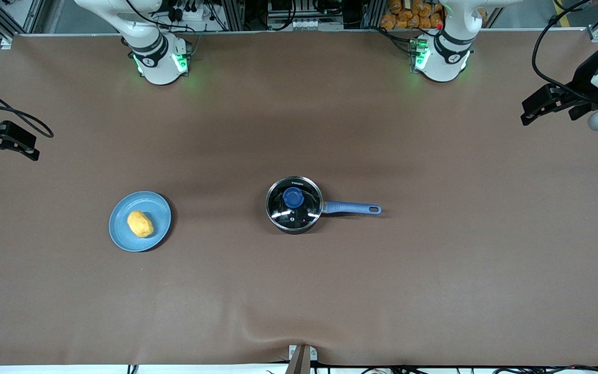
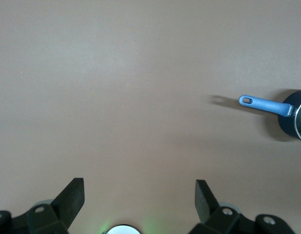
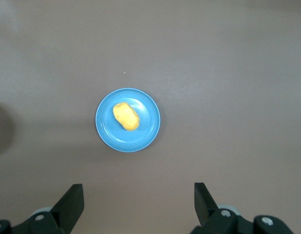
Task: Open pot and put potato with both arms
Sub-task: 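Move the left gripper over the saucepan's glass lid knob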
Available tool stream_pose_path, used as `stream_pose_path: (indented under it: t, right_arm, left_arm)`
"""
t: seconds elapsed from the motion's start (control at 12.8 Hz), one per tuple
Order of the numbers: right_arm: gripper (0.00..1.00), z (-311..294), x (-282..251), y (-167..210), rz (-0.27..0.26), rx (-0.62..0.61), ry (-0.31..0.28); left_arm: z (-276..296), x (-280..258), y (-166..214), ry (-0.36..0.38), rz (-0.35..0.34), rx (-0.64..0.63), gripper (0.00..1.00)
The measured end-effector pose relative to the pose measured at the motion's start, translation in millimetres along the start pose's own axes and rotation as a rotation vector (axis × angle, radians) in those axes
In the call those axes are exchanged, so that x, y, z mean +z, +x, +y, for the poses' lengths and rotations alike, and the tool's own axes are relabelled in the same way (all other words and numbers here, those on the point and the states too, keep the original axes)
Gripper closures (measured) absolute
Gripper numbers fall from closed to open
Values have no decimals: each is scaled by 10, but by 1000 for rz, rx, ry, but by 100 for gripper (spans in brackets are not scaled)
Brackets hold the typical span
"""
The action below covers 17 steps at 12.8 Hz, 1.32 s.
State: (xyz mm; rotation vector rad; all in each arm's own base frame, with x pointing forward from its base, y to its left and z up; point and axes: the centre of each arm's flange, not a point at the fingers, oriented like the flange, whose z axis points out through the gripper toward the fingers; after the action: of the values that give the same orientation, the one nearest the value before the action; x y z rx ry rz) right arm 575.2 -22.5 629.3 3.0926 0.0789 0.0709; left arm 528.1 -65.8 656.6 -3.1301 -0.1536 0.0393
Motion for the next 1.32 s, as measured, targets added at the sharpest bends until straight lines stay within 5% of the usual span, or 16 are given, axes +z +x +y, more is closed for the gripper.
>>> stream_pose_path:
  t: [0.62,1.32]
  right_arm:
    - [0,1,0,0,0,0,-1]
    - [0,-2,1,0,-1,-1,-3]
  left_arm:
    - [321,94,33,-6,-13,58,0]
    - [2685,1205,-130,-62,-37,125,0]
